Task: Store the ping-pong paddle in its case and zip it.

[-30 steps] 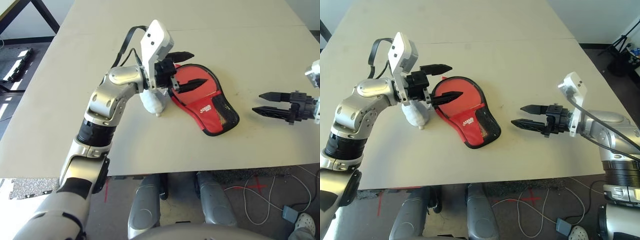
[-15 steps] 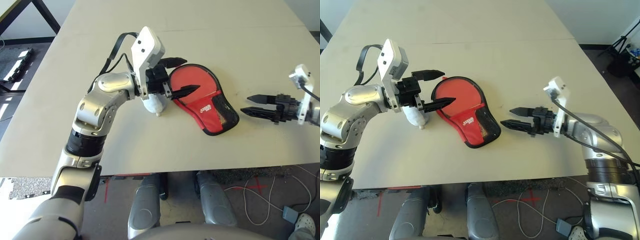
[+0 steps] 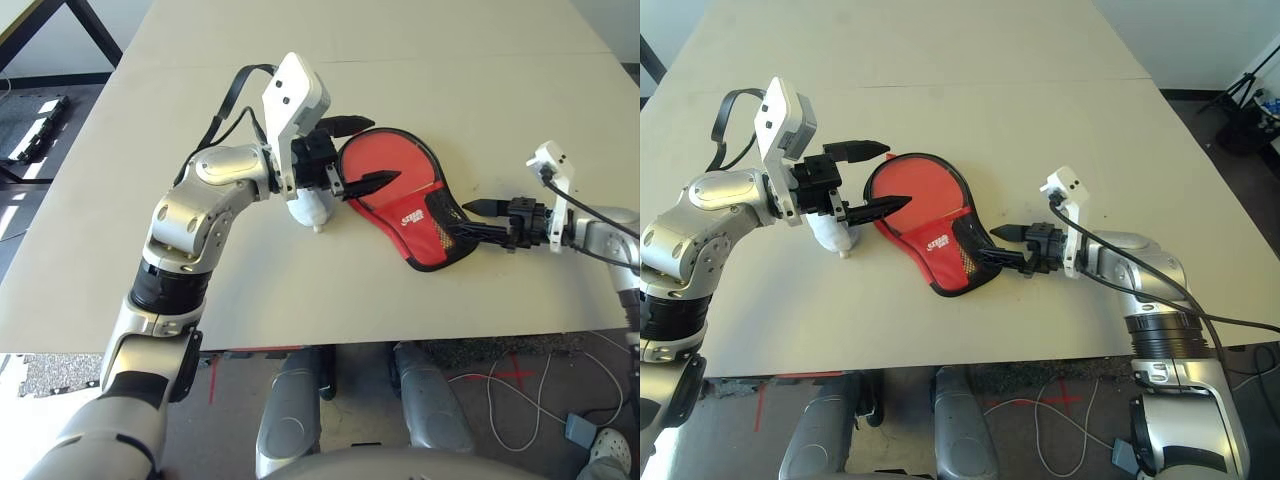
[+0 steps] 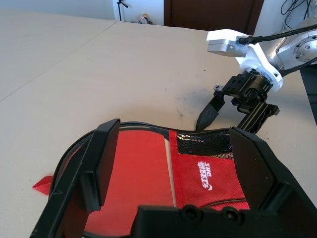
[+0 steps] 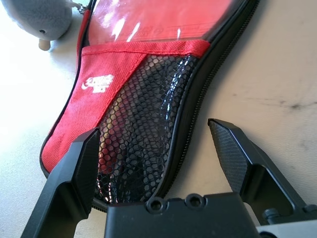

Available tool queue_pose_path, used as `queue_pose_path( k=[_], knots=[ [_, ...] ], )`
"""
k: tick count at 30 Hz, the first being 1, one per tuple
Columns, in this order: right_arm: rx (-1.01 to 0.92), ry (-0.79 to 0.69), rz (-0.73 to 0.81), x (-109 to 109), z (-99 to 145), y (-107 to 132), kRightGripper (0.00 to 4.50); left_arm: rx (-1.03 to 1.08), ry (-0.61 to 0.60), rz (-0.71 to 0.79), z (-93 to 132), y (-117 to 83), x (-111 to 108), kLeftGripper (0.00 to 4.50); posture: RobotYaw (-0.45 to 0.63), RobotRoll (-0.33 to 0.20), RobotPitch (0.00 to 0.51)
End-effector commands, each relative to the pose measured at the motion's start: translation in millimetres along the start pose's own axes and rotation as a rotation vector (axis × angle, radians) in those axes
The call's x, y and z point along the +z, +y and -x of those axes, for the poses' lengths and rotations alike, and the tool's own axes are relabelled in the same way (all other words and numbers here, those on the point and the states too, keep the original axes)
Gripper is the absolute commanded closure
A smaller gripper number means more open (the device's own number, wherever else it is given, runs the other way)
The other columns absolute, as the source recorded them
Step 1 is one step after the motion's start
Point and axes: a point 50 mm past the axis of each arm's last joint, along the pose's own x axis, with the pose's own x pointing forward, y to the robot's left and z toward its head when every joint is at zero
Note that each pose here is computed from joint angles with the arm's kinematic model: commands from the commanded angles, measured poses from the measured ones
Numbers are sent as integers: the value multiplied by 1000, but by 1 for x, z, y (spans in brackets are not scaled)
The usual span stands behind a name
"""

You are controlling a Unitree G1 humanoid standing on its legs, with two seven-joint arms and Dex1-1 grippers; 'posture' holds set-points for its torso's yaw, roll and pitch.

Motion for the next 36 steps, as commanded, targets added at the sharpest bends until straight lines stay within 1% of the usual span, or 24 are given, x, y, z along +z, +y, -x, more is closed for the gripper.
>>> queue_pose_path(
  k=[1,10,18,21,31,34,36],
  knots=[
    [35,37,-55,-13,-8,6,23,-16,3,0,0,-2,0,0,4,0,260],
    [75,28,-181,-17,-17,12,23,-20,-2,0,-2,-2,0,0,1,0,261],
    [47,73,-233,-25,-16,11,23,-19,2,-1,-2,-1,0,0,-1,0,263],
    [31,91,-243,-27,-16,11,564,-19,4,-4,-2,0,0,0,-3,0,263],
    [-6,125,-244,-31,-13,7,3671,-23,0,-8,-3,1,0,0,-6,0,264],
    [-22,133,-248,-33,-12,4,4481,-24,1,-9,-3,2,0,0,-6,0,263],
    [-32,137,-251,-35,-11,3,4481,-24,1,-10,-4,2,0,0,-5,0,263]
  ],
)
